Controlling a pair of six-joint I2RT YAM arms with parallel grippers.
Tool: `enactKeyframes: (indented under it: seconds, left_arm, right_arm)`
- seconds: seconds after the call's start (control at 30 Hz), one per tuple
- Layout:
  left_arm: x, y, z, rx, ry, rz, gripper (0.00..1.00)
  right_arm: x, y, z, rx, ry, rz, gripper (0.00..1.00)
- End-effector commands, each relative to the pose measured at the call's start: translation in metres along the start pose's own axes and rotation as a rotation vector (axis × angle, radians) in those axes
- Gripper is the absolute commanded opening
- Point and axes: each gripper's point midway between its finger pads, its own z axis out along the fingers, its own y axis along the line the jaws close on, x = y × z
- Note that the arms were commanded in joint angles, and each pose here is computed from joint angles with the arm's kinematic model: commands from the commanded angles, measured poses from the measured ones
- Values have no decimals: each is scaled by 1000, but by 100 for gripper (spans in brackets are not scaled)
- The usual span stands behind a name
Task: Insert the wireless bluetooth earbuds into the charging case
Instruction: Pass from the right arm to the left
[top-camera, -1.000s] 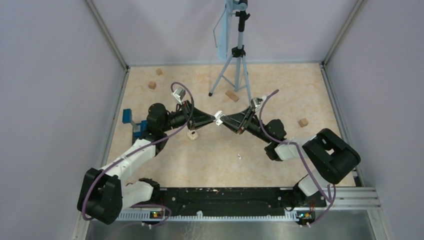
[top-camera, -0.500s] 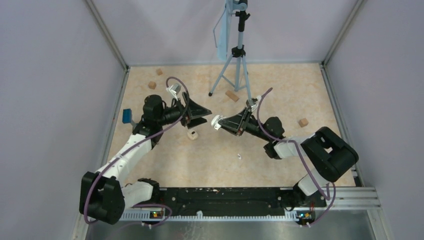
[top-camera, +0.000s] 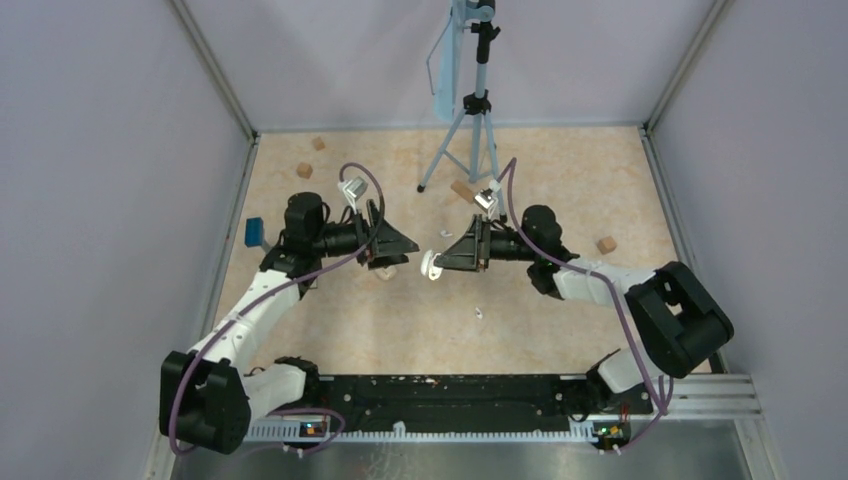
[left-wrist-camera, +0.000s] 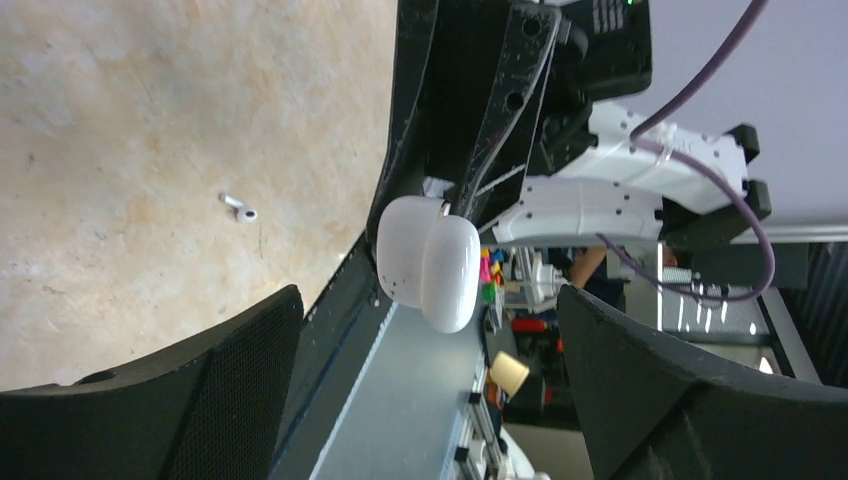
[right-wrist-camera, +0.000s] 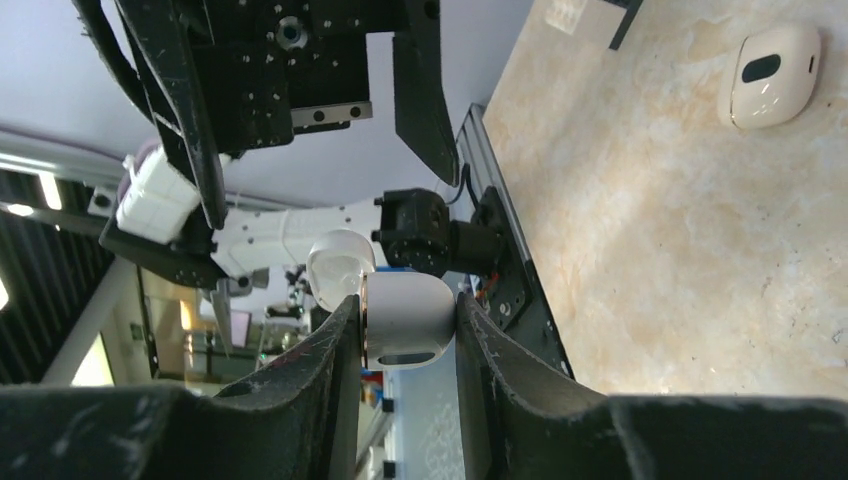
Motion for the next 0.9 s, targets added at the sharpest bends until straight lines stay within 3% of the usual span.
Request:
enactKeyframes:
  seconds: [0.0,0.2,0.43,0.67,0.87]
  left_arm:
    - [17,-14,-6,103,123,72,99]
    - [26,-26,-11,167,204,88,97]
    - [30,-26,-11,190,235,55,84]
    - [34,-28,-6,210,250,37,80]
    - [35,-29,4,209,262,40,70]
  right_arm:
    - [3,19,-4,-47,117,-161,0]
    - [-1,23,3,-78,172,-180,0]
    - [-5,30,7,-138,187,-168,0]
    - [-5,29,9,-141,193,-166,0]
    - [-5,31,9,-148,195,-169,0]
